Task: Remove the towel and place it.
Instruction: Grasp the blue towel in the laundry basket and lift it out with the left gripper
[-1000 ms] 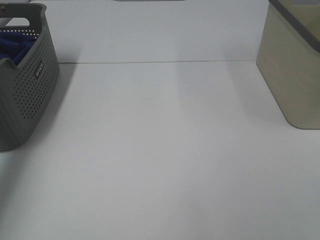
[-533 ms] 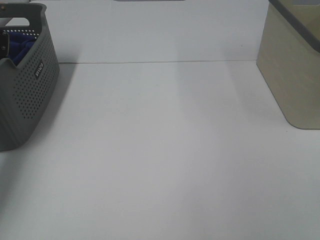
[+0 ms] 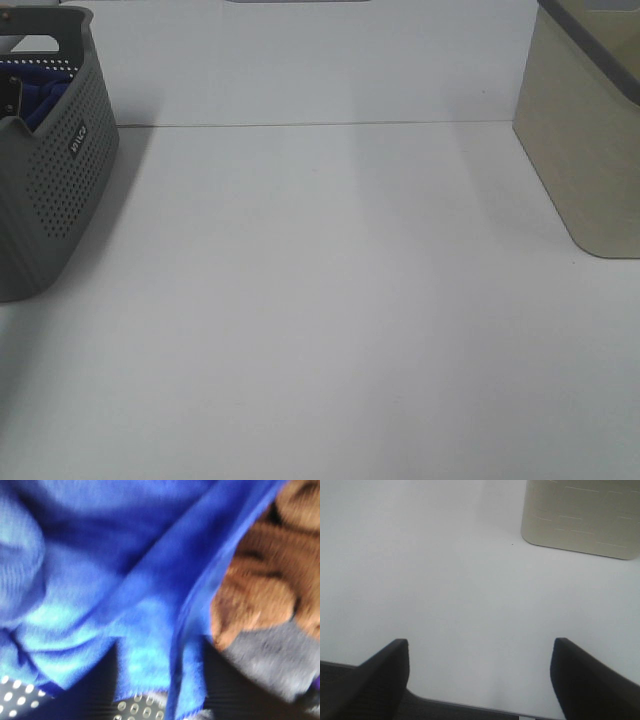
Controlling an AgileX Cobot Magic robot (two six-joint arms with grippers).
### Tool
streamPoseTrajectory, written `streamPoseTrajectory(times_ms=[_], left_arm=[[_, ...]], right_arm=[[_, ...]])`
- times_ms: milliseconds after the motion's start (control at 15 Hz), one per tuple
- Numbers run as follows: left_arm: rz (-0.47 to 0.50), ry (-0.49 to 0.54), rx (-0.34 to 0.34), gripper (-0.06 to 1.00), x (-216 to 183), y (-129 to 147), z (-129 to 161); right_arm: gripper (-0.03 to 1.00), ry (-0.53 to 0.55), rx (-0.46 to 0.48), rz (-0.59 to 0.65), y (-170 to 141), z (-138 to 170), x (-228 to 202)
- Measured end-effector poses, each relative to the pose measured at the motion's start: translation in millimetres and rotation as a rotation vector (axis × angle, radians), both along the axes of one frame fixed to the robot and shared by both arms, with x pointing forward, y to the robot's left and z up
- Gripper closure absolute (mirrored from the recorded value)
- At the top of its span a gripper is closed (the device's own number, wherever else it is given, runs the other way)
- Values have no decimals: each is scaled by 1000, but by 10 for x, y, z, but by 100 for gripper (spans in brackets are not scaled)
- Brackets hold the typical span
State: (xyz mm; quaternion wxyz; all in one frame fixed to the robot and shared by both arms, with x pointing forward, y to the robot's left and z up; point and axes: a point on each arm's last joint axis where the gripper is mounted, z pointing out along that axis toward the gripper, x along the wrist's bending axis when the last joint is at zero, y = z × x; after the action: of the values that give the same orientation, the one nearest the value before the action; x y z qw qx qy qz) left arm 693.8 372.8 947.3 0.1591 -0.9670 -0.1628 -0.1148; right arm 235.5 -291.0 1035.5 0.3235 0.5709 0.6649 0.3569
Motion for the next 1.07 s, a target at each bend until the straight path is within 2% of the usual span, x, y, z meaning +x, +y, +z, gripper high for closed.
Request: streamPoseTrajectory(times_ms=[133, 200, 667, 867, 1067], left_arm=[[0, 5, 6, 84, -4, 5, 1], [0, 7, 7, 88, -6, 6, 1], [33, -15, 15, 94, -8, 17, 38], [71, -91, 16, 94, -71, 15, 379], [98, -238, 15, 94, -253, -2, 1032]], right_arm=[[20, 0, 0, 0, 0, 0, 0], [20, 0, 0, 0, 0, 0, 0], [20, 0, 0, 0, 0, 0, 0], [20, 0, 0, 0, 0, 0, 0], [20, 0, 0, 0, 0, 0, 0]])
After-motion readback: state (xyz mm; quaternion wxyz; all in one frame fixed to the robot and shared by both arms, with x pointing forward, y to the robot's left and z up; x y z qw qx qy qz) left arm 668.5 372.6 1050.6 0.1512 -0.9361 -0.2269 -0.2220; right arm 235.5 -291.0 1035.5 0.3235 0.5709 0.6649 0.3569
